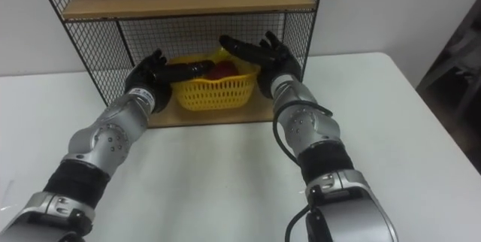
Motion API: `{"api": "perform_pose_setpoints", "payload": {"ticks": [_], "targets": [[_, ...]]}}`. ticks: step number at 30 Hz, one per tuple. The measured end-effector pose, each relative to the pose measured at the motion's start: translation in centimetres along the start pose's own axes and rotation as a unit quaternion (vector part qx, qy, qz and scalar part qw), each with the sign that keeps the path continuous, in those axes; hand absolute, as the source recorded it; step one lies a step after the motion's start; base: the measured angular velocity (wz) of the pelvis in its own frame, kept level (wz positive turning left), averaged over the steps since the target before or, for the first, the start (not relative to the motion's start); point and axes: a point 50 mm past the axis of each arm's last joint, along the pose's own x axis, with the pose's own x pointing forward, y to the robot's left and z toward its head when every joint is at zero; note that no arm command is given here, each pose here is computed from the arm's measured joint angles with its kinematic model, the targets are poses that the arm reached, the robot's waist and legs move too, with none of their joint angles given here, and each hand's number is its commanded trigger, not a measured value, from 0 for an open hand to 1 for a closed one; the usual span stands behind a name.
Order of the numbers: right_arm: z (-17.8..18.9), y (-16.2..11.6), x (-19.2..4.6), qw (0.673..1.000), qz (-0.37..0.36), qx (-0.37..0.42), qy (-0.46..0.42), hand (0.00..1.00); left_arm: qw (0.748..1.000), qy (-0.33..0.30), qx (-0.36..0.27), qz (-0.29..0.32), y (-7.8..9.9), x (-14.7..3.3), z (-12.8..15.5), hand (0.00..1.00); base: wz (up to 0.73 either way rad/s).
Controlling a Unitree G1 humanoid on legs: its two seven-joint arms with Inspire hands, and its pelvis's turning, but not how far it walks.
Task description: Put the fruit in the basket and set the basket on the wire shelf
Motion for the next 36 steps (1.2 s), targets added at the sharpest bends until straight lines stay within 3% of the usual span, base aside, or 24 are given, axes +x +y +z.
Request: {"api": "perform_pose_setpoints", "payload": {"ticks": [13,29,36], "targets": [[-0.8,-0.8,-0.1,1.0,-0.006,-0.004,0.024,0.0,1.0,0.017,-0.007,0.016,1.3,0.2,-0.4,0.0,0.0],[-2.6,-2.6,-0.6,0.999,-0.008,-0.001,0.046,0.0,0.998,0.012,0.038,0.041,3.5,0.0,-0.5,0.0,0.0],[-1.7,-2.1,-0.7,1.0,0.005,0.0,0.028,0.0,0.998,-0.013,0.049,0.033,3.9,-0.2,0.9,0.0,0.0]]}}
